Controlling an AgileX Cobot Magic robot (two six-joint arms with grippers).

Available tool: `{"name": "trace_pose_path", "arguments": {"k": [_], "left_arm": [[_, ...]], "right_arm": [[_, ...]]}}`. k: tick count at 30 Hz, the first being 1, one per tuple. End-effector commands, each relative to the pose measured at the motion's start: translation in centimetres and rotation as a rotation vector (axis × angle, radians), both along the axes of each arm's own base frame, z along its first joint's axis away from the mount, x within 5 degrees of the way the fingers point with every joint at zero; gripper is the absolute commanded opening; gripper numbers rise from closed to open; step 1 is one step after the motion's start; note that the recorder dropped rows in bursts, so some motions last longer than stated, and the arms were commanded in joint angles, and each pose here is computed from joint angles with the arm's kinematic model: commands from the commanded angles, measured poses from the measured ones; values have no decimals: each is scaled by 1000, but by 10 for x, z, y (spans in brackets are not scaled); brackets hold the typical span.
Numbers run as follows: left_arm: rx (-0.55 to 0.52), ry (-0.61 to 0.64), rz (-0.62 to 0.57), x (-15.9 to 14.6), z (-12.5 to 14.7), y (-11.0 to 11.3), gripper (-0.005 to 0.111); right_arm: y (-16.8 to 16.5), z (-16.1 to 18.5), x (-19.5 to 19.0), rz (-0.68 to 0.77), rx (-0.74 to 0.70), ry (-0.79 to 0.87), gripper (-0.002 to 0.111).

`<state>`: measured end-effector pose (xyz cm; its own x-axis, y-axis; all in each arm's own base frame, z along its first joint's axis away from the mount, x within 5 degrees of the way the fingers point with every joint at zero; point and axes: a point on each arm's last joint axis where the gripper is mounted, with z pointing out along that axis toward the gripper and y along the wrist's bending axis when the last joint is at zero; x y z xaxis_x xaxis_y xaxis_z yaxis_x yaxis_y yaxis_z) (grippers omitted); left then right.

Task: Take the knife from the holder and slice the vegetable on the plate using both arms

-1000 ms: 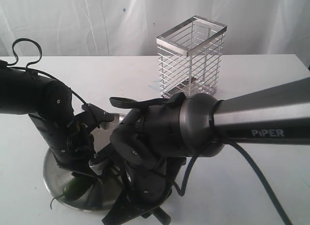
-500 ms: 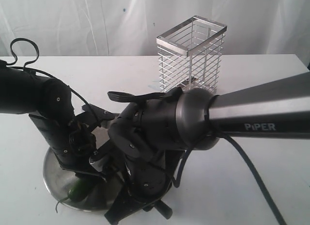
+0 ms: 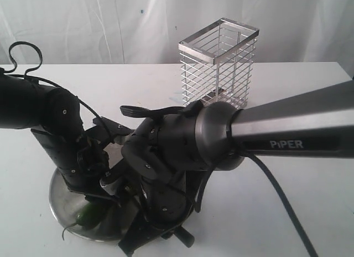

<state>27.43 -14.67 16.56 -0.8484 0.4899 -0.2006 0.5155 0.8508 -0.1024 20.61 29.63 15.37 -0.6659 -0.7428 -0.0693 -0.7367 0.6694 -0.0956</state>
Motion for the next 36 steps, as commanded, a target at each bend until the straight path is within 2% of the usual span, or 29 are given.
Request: {"name": "trace_pose_path", "arguments": {"k": [1,11,17,19,20,23,29,36], "left_arm": [[-15,-53,-10,-4,18,2,39],[26,5,-36,-11,16,7,39],[47,32,-19,-31,-12,17,39],[38,27,-12,-30,-12,16,45],[34,24,-9,-30,-11,16,52],[15,-9,-9,-27,2,14,62],[-8,-59,-22,-25,31,13,63],[29,-102,-36,-30,46,20,63]], "right_arm": [[-1,1,1,15,-12,5,0],[-3,28,0,-10,54,-41,0],[-4,28,-1,-18,50,-33,0],[-4,28,-2,-24,50,-24,0],[-4,28,-2,-25,46,-21,0],[-5,30,-2,-25,49,-23,0],[-3,31,-6,-41,65,11,0],[1,35,-14,-16,77,7,0]]}}
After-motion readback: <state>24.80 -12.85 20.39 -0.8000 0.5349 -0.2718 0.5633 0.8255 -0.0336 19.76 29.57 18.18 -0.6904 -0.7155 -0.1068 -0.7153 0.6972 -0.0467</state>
